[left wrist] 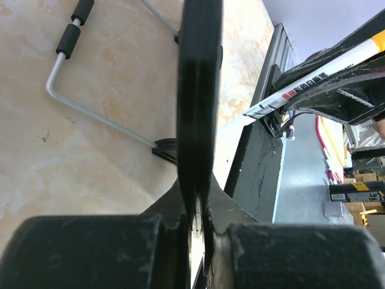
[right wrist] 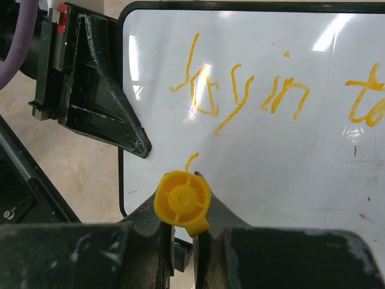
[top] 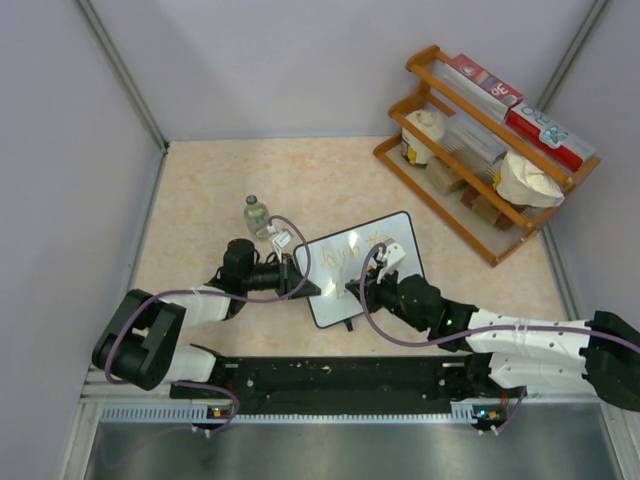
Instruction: Write a sentence on the whiteboard
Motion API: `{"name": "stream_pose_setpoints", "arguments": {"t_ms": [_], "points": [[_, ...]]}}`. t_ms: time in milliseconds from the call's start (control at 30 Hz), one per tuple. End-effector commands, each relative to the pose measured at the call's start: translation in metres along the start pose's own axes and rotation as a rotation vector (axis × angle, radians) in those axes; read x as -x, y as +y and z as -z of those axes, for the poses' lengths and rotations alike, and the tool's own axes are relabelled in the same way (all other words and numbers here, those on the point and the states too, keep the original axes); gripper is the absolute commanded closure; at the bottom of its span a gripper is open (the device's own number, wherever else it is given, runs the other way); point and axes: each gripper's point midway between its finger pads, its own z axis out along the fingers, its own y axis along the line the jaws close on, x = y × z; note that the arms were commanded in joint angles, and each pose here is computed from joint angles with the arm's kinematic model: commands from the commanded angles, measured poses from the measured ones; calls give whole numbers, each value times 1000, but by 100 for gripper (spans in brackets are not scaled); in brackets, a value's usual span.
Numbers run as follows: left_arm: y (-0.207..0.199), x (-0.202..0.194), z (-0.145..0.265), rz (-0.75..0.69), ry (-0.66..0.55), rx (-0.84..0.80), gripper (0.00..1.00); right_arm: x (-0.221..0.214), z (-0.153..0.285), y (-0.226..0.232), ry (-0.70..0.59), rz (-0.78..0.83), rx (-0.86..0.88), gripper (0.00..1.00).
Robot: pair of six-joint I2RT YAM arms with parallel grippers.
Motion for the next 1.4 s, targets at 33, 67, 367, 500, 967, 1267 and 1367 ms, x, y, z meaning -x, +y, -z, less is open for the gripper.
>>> {"name": "stream_pose_setpoints", "arguments": {"t_ms": [33, 67, 367, 500, 967, 1267, 1367], "points": [[2, -14, 1, 13, 39, -4, 100, -17, 2, -3, 52, 17, -9, 100], [2, -14, 1, 11, 40, -5, 100, -15, 1, 0, 47, 15, -1, 100], [2, -14, 2, 10, 37, -3, 100, 8, -8, 13, -5, -29, 21, 100], [3, -14, 1, 10, 39, -2, 100, 22, -3, 14, -48, -46, 22, 100], [2, -15, 1, 12, 40, -1, 100, 81, 16, 13, -185, -45, 8, 100], [2, -14, 1, 10, 39, -2, 100, 78, -2, 8, -163, -48, -37, 100], [2, -14, 1, 10, 39, -2, 100, 76, -4, 4, -162, -54, -58, 100]]}}
